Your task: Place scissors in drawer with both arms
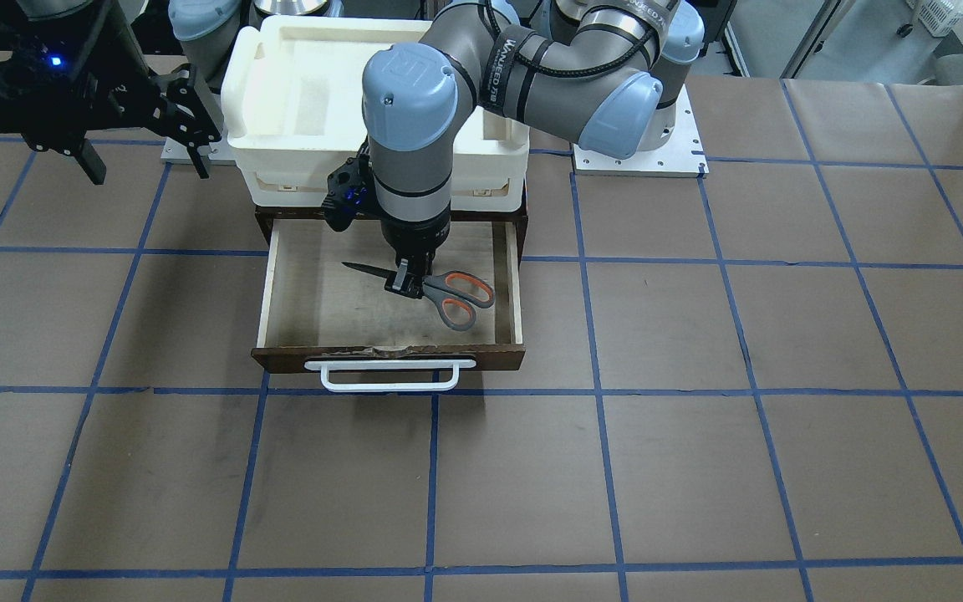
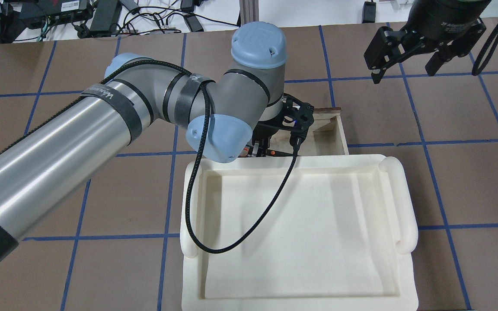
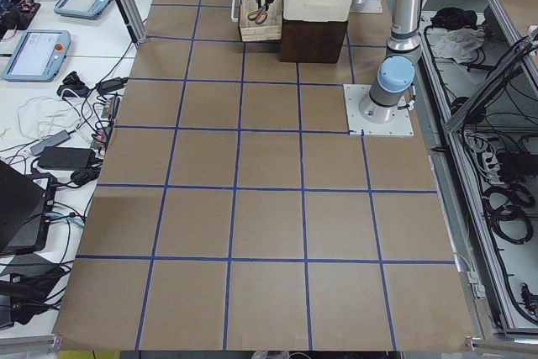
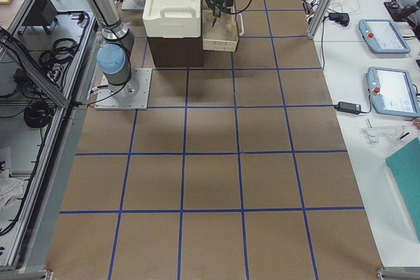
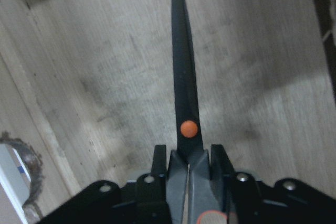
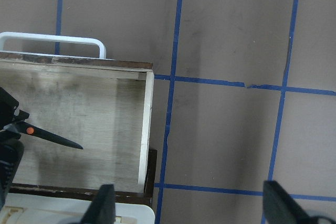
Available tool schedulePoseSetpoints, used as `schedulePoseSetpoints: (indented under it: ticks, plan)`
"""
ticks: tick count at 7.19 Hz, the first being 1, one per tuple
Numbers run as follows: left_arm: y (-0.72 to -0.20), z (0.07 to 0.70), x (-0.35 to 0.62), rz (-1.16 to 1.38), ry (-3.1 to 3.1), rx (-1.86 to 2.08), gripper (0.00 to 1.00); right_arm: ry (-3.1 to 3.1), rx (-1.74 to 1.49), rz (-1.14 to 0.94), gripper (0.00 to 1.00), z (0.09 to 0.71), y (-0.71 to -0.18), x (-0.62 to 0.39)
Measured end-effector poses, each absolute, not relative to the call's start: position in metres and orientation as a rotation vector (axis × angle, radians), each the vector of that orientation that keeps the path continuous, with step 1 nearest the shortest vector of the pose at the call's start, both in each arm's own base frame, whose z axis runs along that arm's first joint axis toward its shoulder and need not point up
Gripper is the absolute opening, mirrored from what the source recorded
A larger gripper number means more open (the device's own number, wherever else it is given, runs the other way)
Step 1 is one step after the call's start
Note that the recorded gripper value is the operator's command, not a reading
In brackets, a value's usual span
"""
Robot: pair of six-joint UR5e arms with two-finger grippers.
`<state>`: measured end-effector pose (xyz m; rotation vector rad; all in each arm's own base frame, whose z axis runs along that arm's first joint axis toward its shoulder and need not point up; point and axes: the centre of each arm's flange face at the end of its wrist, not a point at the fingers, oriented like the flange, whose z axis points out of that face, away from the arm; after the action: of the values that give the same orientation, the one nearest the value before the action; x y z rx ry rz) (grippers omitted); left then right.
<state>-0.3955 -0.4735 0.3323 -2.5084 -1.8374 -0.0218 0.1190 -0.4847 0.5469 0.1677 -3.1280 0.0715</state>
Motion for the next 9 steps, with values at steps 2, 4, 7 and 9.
schedulePoseSetpoints:
  ticks: [2,4,7,9]
  plan:
    - [-0.473,0.339,-0.392,-0.023,-1.953,-2.438,0.49,-3.128,0.169,0.072,1.00,0.547,-0.485,0.119]
    - [-0.474,0.360,-0.388,0.027,-2.086,-2.350,0.50,-3.128,0.171,0.072,1.00,0.547,-0.485,0.119]
    - [-0.492,0.411,-0.351,0.171,-2.627,-1.762,0.64,-3.127,0.179,0.071,1.00,0.546,-0.485,0.119]
    - [-0.512,0.445,-0.299,0.265,-2.928,-1.138,1.00,-3.126,0.186,0.071,1.00,0.546,-0.485,0.119]
